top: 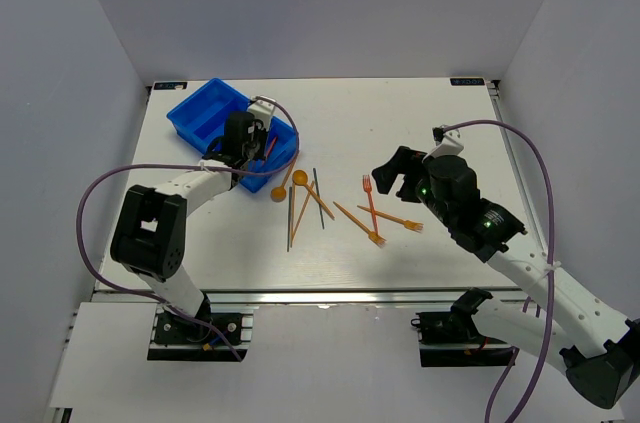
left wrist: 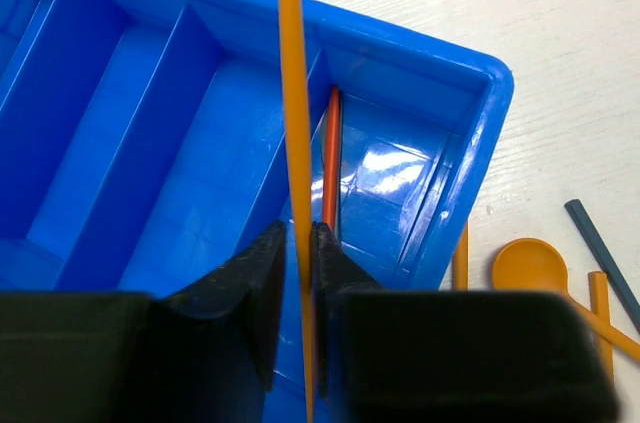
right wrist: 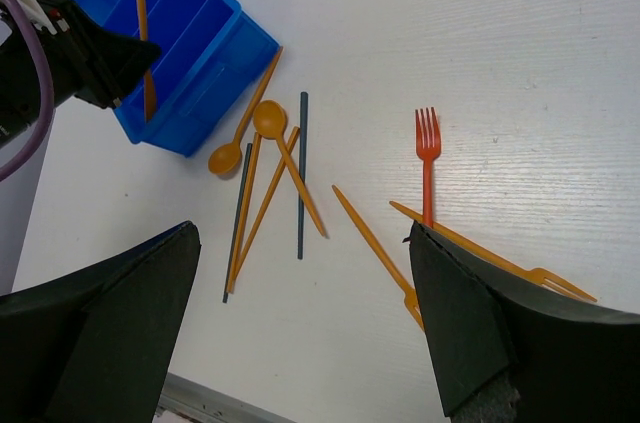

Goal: Sort the eating utensils into containers

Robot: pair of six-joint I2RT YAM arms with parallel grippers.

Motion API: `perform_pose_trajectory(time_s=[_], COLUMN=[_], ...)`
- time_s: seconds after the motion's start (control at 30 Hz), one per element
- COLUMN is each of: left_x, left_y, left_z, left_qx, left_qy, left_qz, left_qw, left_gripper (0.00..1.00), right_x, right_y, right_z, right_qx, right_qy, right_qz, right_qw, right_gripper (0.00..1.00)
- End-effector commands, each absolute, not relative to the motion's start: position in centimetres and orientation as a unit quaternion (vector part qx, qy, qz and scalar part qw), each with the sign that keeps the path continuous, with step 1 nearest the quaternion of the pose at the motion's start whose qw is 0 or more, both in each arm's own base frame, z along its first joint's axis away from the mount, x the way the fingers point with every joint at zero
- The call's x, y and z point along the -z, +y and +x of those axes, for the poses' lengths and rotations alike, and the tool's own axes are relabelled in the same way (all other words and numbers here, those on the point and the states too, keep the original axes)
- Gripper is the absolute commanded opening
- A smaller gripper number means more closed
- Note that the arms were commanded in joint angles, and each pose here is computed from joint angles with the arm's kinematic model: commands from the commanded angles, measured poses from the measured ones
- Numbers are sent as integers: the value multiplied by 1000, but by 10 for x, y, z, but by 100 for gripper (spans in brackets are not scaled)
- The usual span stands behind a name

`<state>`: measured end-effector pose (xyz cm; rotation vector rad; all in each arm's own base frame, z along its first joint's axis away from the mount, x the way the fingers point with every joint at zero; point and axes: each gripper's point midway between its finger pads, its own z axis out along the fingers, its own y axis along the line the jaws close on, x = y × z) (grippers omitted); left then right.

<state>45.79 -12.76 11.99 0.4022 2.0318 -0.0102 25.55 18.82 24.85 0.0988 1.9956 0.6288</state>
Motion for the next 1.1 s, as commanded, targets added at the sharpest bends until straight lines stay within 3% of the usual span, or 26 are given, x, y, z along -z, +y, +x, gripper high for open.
perform_pose_trajectory(time_s=[0.0, 0.1, 0.2, 0.4, 0.5, 0.67, 0.7, 0.8, 1.07], left_x=[-134, -134, -144, -200, -257, -299, -302, -302, -264], left_y=[-132, -134, -136, -128, -114, -91, -88, -85, -87], left_z=[459, 459, 459, 457, 454, 411, 401, 363, 311], left_qx=[21, 24, 32, 24, 19, 40, 44, 74, 99], left_qy=[834, 835, 829, 804, 795, 818, 820, 816, 832], left_qz=[165, 167, 168, 135, 63, -67, -77, -74, -15], left_qw=[526, 524, 532, 578, 603, 570, 566, 569, 546], left_gripper=[31, 39, 40, 61, 98, 98, 98, 98, 98], right_x=[-254, -255, -253, -218, -171, -116, -101, -84, -44], right_y=[186, 185, 186, 196, 206, 204, 205, 213, 215], right_z=[258, 258, 261, 272, 280, 292, 294, 306, 327], right_qx=[-262, -259, -253, -215, -156, -67, -56, -40, -6], right_qy=[816, 816, 819, 851, 900, 937, 942, 946, 959], right_qz=[44, 43, 41, 11, -24, -38, -43, -58, -66], right_qw=[513, 515, 514, 479, 407, 340, 328, 316, 274], right_gripper=[89, 89, 89, 89, 87, 65, 57, 47, 36])
